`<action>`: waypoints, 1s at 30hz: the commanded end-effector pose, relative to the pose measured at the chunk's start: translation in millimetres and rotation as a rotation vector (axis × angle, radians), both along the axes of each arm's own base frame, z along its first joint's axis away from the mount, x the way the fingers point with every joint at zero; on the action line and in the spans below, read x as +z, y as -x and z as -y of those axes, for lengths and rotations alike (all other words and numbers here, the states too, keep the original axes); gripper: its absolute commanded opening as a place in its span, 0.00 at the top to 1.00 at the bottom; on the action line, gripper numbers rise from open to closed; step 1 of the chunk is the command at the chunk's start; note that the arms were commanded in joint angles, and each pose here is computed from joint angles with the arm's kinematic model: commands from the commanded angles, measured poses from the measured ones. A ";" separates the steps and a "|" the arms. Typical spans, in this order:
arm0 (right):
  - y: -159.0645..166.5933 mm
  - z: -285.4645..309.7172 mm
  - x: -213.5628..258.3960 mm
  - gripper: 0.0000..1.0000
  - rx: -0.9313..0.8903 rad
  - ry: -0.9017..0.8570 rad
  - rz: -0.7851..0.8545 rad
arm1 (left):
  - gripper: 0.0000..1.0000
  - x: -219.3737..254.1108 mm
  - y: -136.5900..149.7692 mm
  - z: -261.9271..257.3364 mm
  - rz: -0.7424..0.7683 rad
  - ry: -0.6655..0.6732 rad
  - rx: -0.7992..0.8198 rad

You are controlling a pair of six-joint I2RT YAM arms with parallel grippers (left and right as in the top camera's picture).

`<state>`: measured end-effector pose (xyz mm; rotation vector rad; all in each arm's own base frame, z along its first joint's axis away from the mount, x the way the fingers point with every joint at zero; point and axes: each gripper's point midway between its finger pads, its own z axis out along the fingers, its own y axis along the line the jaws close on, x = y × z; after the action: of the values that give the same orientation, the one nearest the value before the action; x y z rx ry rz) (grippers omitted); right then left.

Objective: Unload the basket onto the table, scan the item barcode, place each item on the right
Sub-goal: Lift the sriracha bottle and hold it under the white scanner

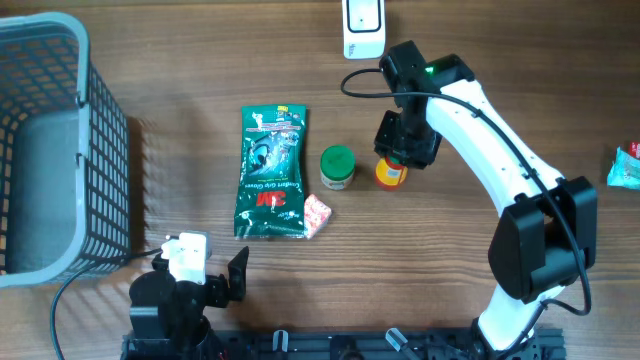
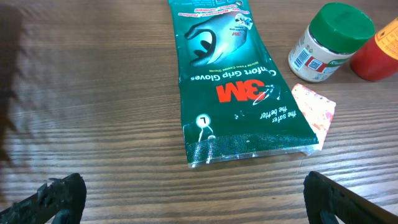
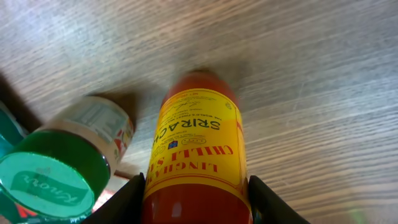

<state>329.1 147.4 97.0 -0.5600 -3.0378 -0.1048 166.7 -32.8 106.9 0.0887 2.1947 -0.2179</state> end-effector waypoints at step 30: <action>50.2 -37.0 70.0 0.73 0.226 -0.525 -0.243 | 0.00 0.7 0.2 1.0 0.004 0.012 0.000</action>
<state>275.8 180.2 158.0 -0.2404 -2.6482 -0.6491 166.7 -32.8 106.9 0.0887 2.1947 -0.2179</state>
